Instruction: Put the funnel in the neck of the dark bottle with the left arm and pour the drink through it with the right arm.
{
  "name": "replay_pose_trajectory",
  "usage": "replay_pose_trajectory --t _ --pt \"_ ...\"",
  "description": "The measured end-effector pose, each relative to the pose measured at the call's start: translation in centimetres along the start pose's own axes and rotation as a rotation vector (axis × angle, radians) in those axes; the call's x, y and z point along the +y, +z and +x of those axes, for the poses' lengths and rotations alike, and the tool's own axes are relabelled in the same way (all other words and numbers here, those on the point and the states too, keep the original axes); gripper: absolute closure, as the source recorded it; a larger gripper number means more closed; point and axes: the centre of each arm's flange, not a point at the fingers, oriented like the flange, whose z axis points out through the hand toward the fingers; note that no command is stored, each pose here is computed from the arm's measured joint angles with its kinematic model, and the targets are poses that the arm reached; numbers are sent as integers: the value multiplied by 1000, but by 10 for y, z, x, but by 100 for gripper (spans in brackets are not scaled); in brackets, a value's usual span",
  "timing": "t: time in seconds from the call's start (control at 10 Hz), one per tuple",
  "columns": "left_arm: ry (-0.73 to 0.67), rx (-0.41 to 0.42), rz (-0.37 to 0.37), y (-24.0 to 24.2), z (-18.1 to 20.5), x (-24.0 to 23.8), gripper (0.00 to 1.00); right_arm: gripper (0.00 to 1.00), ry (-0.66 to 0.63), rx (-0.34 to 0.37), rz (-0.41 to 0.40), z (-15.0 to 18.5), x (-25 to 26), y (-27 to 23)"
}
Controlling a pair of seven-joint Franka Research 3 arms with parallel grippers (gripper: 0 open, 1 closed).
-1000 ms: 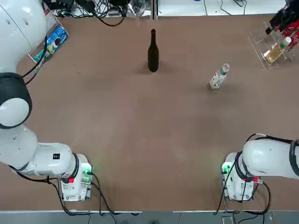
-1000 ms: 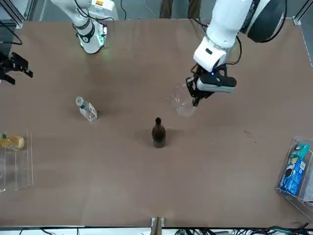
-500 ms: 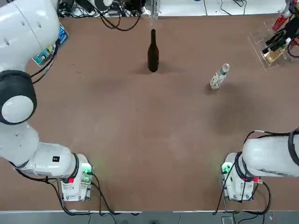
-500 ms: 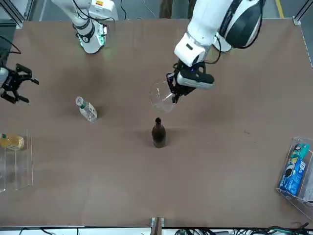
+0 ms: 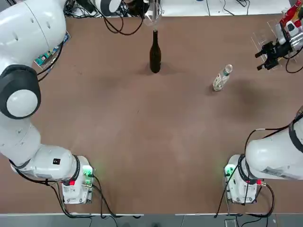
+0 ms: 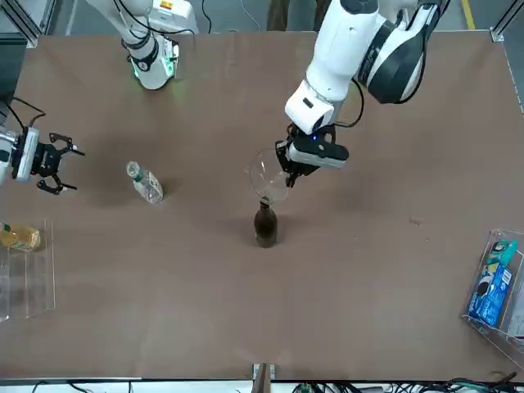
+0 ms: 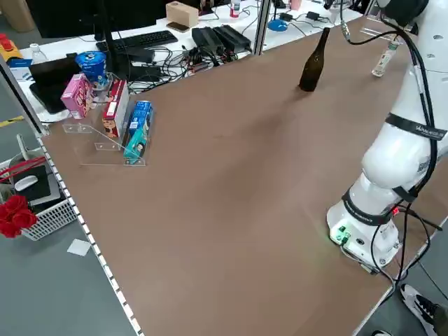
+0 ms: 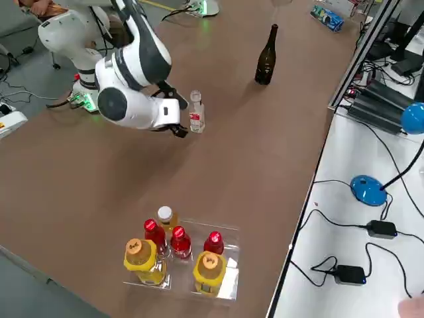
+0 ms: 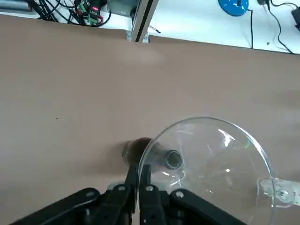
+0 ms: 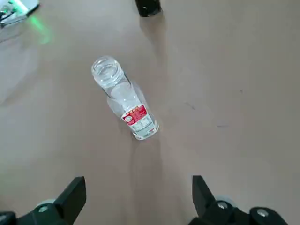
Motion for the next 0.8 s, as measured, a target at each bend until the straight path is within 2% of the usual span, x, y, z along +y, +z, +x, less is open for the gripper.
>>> replay_pose_trajectory --t 0.5,0.8 --pt "4 -8 3 14 0 -3 95 0 -236 192 78 -29 10 54" --pt "9 8 -2 15 3 -4 95 0 -363 348 111 -52 11 100"
